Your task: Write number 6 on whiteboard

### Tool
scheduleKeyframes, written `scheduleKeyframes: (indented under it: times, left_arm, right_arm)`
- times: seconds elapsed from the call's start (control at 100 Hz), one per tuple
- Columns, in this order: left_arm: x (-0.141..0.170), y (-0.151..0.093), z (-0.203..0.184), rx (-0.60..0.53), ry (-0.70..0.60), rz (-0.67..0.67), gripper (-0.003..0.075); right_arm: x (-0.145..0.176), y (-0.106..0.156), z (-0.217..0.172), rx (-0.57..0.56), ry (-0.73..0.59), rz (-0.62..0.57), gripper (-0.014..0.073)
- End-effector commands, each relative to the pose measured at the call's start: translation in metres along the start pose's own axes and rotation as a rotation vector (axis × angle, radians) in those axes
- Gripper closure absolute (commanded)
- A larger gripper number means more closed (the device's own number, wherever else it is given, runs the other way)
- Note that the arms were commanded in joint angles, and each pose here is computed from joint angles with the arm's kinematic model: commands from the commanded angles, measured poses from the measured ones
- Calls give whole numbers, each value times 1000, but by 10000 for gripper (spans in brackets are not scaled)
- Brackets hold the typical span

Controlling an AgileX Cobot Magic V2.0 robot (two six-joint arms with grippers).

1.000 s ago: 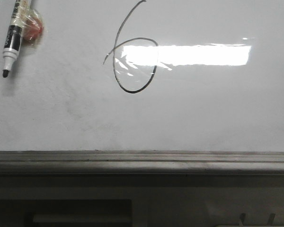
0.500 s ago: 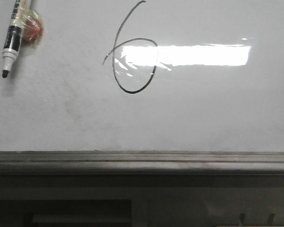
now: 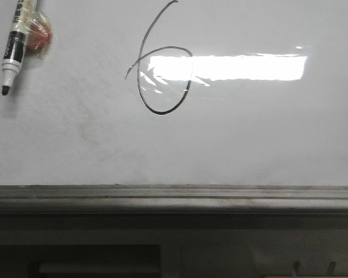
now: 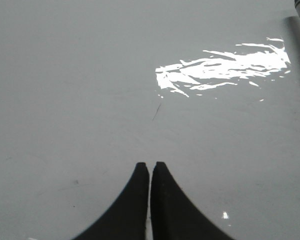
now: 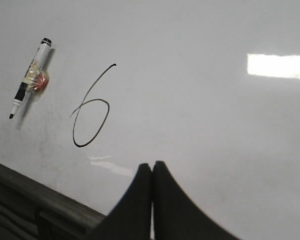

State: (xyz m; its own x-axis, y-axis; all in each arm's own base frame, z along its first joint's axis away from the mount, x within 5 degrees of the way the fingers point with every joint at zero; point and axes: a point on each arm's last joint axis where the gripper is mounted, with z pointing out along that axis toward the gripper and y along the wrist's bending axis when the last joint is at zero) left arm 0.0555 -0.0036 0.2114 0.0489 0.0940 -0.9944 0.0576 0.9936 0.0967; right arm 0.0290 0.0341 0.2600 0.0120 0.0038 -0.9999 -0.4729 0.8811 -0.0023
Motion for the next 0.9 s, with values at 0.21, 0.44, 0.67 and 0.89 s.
scheduleKeyframes:
  times: [0.21, 0.44, 0.67, 0.89]
  left_arm:
    - [8, -1, -1, 0, -55, -27, 740]
    - [8, -1, -1, 0, -55, -27, 740]
    - [8, -1, -1, 0, -55, -27, 740]
    - [8, -1, -1, 0, -55, -27, 740]
  right_arm:
    - [-13, -2, -4, 44, -87, 4, 660]
    - [-14, -3, -4, 44, -87, 4, 660]
    - [-18, -7, -5, 91, -134, 5, 660]
    - [-11, -17, -3, 198, -130, -106, 660]
